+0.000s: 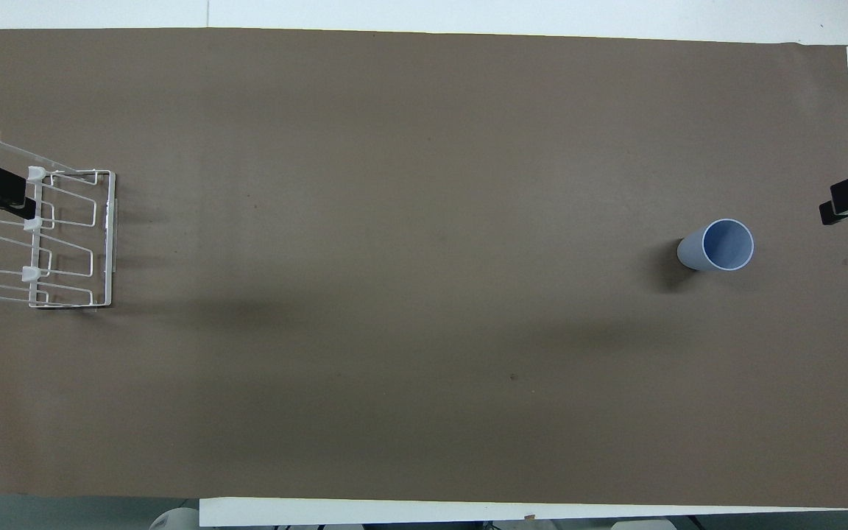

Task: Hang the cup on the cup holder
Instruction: 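Move the right gripper toward the light blue cup, then insert the right gripper into the cup rim and grasp it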

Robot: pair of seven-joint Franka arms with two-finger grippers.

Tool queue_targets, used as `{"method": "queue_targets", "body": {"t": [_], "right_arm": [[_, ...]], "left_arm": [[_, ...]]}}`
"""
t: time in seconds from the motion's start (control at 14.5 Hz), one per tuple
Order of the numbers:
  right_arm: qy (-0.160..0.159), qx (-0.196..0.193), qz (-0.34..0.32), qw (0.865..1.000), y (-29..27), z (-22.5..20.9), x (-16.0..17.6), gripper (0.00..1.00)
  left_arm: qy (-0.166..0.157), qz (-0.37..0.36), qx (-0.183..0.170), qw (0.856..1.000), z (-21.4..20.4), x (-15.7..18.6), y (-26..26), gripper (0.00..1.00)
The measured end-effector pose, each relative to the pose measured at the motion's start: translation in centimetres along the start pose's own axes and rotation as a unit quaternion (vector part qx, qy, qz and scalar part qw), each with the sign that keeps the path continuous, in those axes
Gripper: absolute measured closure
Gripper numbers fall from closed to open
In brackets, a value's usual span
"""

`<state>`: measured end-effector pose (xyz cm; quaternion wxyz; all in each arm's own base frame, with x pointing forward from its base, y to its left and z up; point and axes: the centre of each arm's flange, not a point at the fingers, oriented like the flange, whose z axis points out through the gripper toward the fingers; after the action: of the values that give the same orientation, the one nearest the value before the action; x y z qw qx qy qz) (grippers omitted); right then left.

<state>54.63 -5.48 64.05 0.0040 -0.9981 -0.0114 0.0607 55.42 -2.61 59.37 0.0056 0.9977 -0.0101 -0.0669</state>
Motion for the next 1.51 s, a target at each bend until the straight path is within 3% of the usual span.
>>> {"method": "queue_targets", "body": {"t": [0.41,0.62,0.89,1.17,1.51], "right_arm": [[-0.001,0.000,-0.003,1.000,-0.3,0.3,0.1,0.00],[0.023,-0.004,-0.020,1.000,-1.5,1.8,1.2,0.00],[0.052,-0.012,-0.072,0.996,0.8,10.1,3.3,0.00],[0.062,-0.017,-0.096,0.993,6.2,19.5,3.1,0.04],[0.049,-0.014,-0.106,0.993,6.5,24.6,3.3,0.06]], "left_arm": [[0.000,0.000,0.000,1.000,0.0,0.0,0.0,0.00],[0.000,0.000,0.000,1.000,0.0,0.0,0.0,0.00],[0.000,0.000,0.000,1.000,0.0,0.0,0.0,0.00],[0.000,0.000,0.000,1.000,0.0,0.0,0.0,0.00],[0.000,0.000,0.000,1.000,0.0,0.0,0.0,0.00]]}}
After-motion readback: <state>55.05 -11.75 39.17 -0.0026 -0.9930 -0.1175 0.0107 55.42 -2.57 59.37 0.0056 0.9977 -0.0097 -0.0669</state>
